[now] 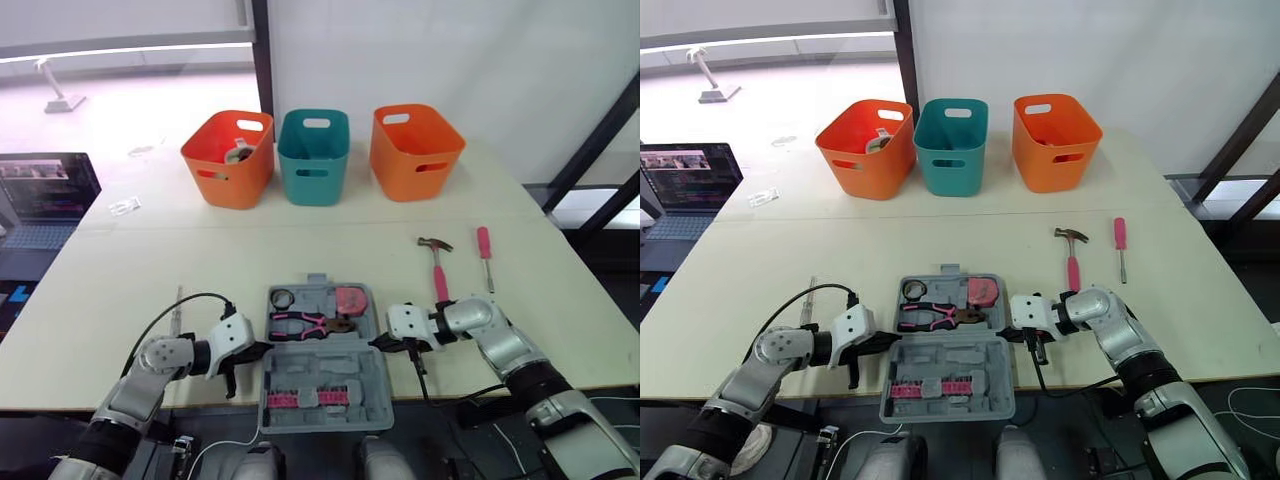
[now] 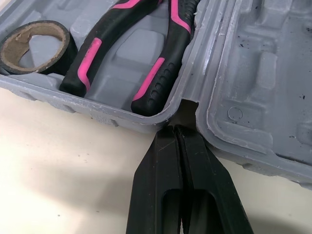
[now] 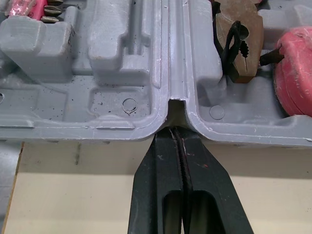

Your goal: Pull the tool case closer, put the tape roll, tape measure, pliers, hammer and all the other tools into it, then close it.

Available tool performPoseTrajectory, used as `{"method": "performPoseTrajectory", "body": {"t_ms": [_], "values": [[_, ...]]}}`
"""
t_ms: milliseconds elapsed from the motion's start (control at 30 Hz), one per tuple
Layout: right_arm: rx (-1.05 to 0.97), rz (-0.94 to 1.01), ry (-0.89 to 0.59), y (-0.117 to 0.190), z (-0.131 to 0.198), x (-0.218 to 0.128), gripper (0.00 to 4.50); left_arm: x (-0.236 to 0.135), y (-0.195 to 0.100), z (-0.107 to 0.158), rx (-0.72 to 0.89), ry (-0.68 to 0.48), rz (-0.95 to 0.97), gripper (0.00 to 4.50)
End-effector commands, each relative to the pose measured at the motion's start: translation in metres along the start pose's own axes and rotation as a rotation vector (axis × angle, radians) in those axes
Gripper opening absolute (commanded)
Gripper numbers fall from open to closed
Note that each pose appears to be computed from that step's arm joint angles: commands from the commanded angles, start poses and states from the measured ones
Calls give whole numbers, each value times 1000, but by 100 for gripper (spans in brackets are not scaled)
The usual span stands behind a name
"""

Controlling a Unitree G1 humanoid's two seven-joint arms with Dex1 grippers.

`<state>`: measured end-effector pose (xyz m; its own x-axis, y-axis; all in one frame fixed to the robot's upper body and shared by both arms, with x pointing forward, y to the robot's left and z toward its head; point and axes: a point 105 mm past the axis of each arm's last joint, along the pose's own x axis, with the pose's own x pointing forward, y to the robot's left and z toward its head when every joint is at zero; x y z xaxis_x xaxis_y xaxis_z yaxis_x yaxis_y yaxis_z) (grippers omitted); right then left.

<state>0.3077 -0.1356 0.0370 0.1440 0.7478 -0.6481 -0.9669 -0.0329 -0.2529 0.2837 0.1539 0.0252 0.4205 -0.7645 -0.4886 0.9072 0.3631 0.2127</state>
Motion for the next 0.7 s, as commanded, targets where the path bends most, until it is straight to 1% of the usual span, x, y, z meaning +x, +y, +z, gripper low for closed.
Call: {"method": "performPoseTrajectory", "body": {"t_ms": [33, 267, 433, 600, 700], "values": [[-30, -72, -114, -23, 34, 10, 0, 7, 10, 20, 81, -55, 12, 6], [-42, -99, -102, -41, 40, 15, 0, 8, 34, 20, 111, -25, 57, 6], [-34, -148, -54, -57, 35, 19, 0, 9, 55, 22, 118, -4, 112, 6], [-23, -174, -11, -63, 27, 22, 0, 11, 73, 25, 121, 4, 175, 6], [3, -193, -27, -66, 26, 21, 0, 16, 76, 26, 100, -8, 190, 6]]}}
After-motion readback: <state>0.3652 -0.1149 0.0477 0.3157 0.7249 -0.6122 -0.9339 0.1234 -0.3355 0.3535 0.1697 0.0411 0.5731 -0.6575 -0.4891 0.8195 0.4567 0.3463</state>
